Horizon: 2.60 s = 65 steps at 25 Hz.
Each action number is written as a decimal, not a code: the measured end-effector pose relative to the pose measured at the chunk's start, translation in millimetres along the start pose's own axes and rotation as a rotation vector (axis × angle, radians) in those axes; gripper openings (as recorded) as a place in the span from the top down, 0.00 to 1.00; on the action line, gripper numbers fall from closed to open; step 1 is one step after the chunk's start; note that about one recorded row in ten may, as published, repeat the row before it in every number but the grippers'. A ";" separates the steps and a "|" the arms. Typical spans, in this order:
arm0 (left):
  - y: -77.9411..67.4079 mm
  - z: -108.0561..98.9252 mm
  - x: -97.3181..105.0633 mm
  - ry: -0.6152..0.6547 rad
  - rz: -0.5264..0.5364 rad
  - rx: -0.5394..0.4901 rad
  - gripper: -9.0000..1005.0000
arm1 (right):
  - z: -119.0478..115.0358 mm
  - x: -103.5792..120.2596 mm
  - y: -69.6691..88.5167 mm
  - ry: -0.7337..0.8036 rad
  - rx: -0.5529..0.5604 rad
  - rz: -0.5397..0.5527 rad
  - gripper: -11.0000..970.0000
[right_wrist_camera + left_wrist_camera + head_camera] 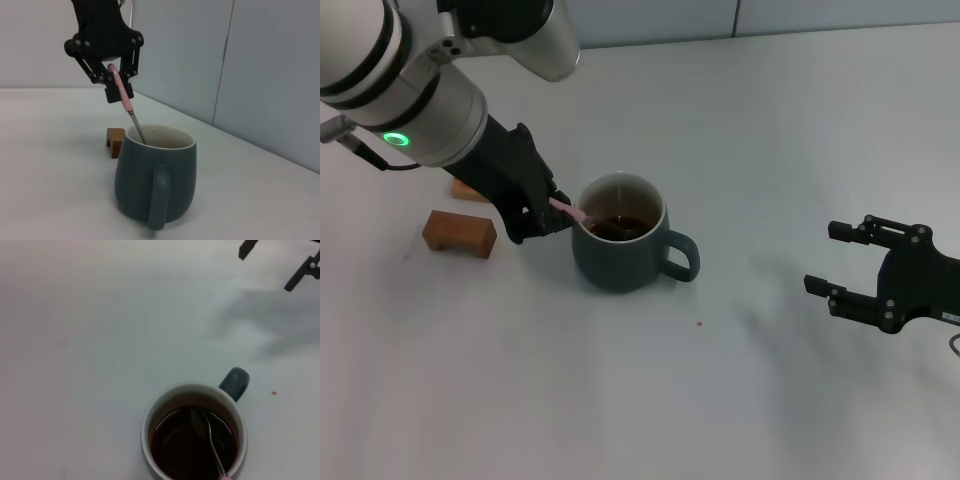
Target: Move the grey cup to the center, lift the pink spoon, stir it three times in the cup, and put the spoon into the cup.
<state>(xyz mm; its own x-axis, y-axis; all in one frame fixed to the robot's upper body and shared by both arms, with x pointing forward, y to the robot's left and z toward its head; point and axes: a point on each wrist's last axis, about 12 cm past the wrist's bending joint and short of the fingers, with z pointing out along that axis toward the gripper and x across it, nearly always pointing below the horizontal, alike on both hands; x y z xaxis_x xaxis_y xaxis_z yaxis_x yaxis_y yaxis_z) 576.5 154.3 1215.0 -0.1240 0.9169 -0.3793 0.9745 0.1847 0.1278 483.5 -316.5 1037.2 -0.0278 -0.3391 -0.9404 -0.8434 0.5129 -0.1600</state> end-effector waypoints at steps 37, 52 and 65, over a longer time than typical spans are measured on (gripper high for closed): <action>-8.5 -26.2 166.8 -1.332 -0.531 -0.093 0.49 | 0.5 -2.8 -6.2 -0.007 0.022 -0.005 0.29; -95.3 46.2 221.8 -1.198 -0.214 -0.434 0.45 | -4.7 -2.9 5.2 -0.059 -0.008 0.043 0.28; -149.3 81.8 241.5 -1.104 -0.267 -0.512 0.41 | -7.4 2.8 19.4 -0.075 -0.036 0.058 0.28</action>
<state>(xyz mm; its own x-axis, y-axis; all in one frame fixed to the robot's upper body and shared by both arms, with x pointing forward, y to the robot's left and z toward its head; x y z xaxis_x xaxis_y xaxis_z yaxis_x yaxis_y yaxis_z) 416.4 319.2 1029.4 0.1582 0.0883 -0.9835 0.7275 0.6630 0.1765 463.1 -313.4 1033.7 -0.0384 -0.2492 -0.9677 -0.8600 0.5013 -0.0949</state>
